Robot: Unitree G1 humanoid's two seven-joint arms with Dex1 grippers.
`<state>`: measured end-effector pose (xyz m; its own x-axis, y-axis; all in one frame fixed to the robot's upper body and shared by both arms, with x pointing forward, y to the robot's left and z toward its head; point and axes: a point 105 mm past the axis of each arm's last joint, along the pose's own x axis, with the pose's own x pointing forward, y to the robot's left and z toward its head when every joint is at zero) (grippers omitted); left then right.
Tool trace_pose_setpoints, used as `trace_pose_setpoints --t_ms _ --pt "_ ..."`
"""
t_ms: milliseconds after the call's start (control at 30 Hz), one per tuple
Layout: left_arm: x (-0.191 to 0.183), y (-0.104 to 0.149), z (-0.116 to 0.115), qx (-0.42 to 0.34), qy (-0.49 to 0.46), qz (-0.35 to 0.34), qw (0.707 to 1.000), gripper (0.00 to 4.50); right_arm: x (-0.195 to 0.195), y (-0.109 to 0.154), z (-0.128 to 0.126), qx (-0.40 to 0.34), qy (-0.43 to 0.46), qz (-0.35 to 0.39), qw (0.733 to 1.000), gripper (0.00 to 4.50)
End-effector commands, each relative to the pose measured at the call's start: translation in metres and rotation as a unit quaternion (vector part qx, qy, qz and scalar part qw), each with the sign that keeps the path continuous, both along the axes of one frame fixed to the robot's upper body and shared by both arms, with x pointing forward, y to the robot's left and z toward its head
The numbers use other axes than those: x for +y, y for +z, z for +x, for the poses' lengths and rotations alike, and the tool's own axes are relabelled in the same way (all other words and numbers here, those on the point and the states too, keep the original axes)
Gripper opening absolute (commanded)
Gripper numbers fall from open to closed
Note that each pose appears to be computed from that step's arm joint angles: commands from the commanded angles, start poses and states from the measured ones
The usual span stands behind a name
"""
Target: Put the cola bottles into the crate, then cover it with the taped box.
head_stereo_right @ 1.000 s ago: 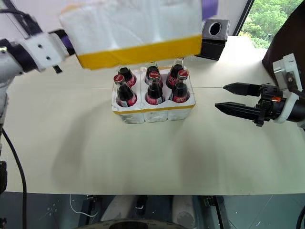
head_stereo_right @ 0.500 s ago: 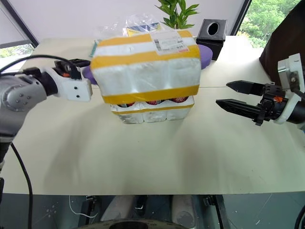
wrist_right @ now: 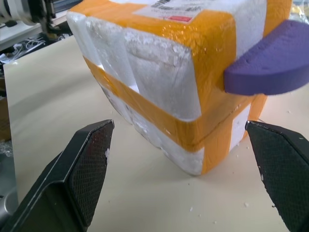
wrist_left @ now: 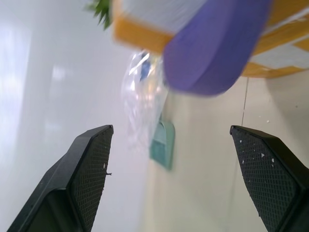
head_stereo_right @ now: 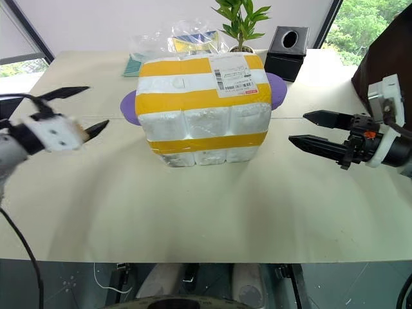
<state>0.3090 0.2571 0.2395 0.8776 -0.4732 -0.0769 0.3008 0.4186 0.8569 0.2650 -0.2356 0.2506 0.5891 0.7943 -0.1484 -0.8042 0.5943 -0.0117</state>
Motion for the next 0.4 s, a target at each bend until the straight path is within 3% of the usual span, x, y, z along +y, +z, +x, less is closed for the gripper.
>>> trace_pose_setpoints --t_ms 33,100,200,400 --pt "0.021 0.000 -0.015 0.178 -0.024 -0.217 0.959 4.05 0.002 0.004 0.000 -0.018 0.013 -0.007 1.000 4.50" --pt "0.026 0.002 -0.029 0.290 -0.058 -0.308 0.904 4.05 0.003 0.004 0.004 -0.019 0.022 -0.014 0.999 4.50" --pt "0.025 0.013 -0.046 0.375 -0.102 -0.333 0.859 4.05 0.006 0.010 0.011 -0.027 0.031 -0.014 0.999 4.50" --pt "0.010 0.042 -0.046 0.374 -0.147 -0.337 0.851 4.05 0.017 0.018 0.013 -0.039 0.066 -0.002 0.997 4.50"
